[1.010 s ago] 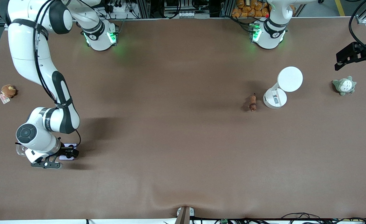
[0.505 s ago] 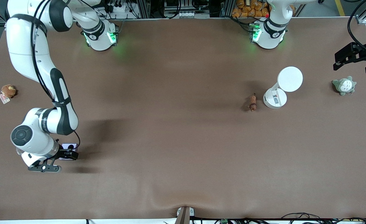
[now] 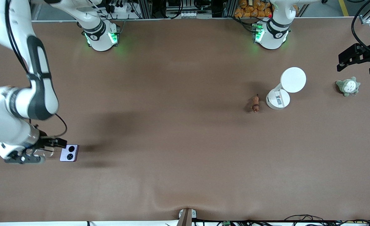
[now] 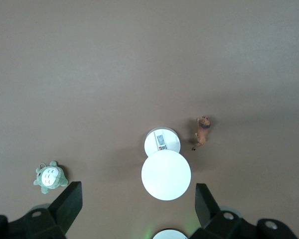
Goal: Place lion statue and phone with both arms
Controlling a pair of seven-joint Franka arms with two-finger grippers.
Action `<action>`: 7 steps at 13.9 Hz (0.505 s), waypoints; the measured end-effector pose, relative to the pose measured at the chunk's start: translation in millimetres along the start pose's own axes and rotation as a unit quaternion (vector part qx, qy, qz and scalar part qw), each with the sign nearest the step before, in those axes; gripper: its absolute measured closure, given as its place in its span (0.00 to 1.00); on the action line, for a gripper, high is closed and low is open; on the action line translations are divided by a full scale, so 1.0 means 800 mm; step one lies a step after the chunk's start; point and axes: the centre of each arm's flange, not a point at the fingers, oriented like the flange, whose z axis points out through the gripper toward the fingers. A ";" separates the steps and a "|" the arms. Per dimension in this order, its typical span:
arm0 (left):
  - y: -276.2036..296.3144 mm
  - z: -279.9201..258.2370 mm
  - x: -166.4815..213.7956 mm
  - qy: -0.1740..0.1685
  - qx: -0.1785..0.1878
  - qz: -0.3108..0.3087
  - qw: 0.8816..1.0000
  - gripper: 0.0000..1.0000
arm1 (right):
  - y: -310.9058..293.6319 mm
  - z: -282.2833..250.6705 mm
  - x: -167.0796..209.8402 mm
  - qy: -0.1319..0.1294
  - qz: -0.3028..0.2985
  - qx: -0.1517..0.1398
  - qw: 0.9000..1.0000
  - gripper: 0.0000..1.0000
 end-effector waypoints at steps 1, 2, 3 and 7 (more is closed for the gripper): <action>0.000 0.000 0.000 0.000 0.000 -0.007 1.000 0.00 | 0.003 -0.021 -0.016 -0.002 0.001 0.005 1.000 0.00; 0.001 0.000 0.000 0.000 0.000 -0.022 1.000 0.00 | 0.007 -0.042 -0.032 -0.010 0.003 0.011 1.000 0.00; 0.002 0.000 0.000 0.000 0.000 -0.037 0.999 0.00 | 0.010 -0.065 -0.046 -0.018 0.004 0.017 1.000 0.00; 0.003 0.001 0.001 -0.001 0.000 -0.054 0.999 0.00 | 0.020 -0.159 -0.090 -0.024 0.006 0.036 0.999 0.00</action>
